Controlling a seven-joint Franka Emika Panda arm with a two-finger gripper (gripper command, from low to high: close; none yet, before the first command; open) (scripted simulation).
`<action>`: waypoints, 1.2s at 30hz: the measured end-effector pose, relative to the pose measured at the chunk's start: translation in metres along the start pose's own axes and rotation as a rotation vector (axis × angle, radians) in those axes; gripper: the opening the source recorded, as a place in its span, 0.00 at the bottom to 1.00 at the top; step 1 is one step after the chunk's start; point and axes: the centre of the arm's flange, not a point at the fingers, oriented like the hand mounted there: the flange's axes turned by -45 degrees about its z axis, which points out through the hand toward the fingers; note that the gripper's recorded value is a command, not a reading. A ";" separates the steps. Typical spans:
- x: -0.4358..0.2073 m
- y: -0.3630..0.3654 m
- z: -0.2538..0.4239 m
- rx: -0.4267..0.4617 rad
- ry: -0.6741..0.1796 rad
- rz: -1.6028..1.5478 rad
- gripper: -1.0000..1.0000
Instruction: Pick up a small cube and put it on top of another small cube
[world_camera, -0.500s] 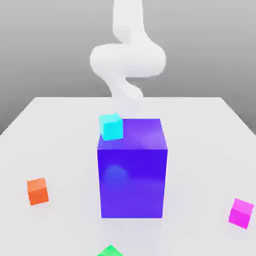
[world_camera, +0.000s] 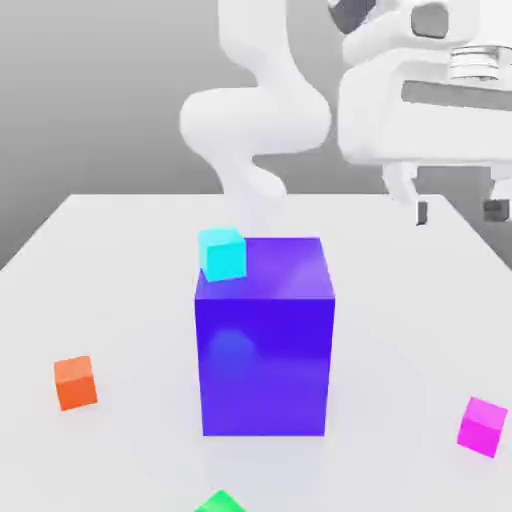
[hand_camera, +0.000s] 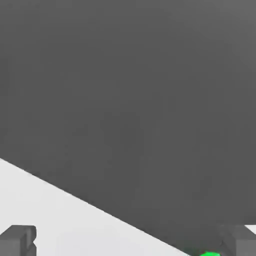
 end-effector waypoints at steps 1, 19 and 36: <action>-0.001 -0.013 0.018 0.014 -0.023 -0.034 0.50; -0.088 -0.177 0.245 0.205 -0.260 -0.418 0.00; -0.061 -0.027 0.201 0.164 -0.303 -0.194 0.00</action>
